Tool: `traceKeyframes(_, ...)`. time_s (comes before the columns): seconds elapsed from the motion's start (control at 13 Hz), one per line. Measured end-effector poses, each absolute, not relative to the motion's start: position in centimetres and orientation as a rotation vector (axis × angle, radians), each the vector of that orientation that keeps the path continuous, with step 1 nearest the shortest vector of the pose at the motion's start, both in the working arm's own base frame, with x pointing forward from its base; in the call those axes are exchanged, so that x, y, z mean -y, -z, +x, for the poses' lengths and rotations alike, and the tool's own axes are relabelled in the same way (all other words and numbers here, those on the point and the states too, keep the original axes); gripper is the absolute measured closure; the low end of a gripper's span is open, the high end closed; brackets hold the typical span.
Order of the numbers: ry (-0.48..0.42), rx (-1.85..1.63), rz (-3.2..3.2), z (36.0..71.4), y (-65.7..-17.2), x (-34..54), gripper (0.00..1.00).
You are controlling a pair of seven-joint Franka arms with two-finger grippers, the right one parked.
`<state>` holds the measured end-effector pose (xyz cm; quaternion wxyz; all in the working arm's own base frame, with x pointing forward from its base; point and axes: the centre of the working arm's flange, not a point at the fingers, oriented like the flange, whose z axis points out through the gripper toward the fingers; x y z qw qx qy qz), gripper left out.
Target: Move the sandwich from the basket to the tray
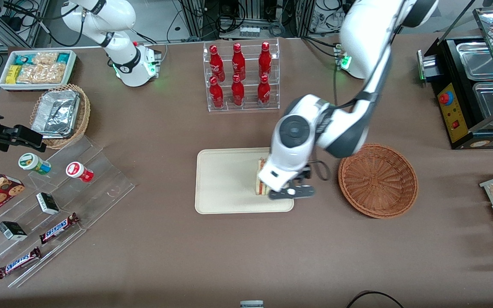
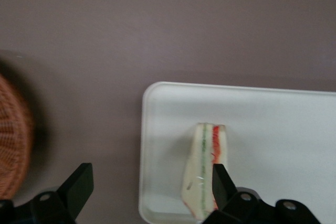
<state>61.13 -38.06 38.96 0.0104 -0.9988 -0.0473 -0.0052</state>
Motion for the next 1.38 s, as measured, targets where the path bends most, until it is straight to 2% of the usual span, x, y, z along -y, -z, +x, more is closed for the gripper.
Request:
traceKeyframes(0.38,-0.093,0.142,-3.073,63.8,-44.2,27.2,0.0)
traceKeyframes(0.62,-0.152,0.14,-3.064,64.0,-47.7,21.3,0.0)
traceKeyframes(0.77,-0.184,0.124,-3.06,63.1,-51.2,17.7,0.0)
traceKeyframes(1.08,-0.249,0.101,-3.071,59.1,-59.4,10.2,0.0)
traceKeyframes(1.38,-0.299,0.082,-3.081,56.1,-63.3,5.7,0.0)
